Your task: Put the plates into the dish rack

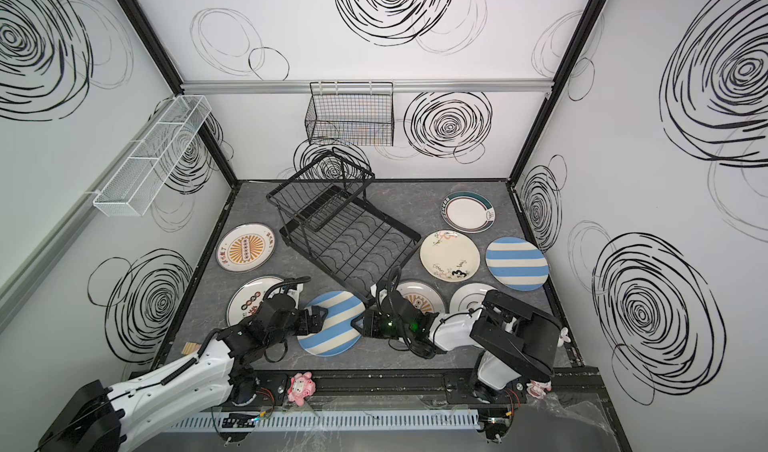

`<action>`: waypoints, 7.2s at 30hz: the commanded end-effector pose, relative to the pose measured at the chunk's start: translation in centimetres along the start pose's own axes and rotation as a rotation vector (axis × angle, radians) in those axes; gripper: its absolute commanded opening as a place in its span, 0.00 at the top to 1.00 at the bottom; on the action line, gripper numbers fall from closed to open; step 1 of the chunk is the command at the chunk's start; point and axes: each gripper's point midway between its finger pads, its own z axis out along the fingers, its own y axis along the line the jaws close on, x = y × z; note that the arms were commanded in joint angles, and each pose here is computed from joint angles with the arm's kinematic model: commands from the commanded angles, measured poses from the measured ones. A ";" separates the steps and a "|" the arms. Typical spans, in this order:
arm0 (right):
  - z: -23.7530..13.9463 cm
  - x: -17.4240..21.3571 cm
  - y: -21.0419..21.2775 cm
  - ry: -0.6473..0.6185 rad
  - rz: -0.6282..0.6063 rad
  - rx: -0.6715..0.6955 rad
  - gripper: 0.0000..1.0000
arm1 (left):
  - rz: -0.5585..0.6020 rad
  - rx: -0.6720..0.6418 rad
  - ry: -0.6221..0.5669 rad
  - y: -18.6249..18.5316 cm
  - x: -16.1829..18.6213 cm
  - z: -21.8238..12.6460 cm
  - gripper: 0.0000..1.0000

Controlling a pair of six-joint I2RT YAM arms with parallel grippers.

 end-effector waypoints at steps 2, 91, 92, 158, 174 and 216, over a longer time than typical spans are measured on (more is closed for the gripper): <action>-0.2 0.4 1.3 0.014 0.035 -0.051 0.61 | -0.017 0.064 0.004 -1.2 0.0 -0.3 0.04; -18.7 -38.5 26.6 -0.941 -1.241 0.364 1.00 | -0.128 0.087 -0.299 -0.3 -14.9 -6.7 0.04; -18.6 -38.6 26.5 -0.939 -1.240 0.366 1.00 | -0.136 0.082 -0.300 -0.3 -14.7 -6.4 0.04; -11.9 -43.6 19.1 -0.837 -1.114 0.466 0.88 | -0.093 -0.022 -0.255 0.1 -12.7 -4.6 0.04; -13.6 -43.2 20.4 -0.843 -1.116 0.475 0.55 | -0.103 -0.064 -0.246 0.9 -12.9 -4.7 0.04; -14.0 -12.0 15.9 -0.327 -0.777 -0.047 0.28 | -0.250 -0.280 -0.060 4.5 -4.6 -2.6 0.04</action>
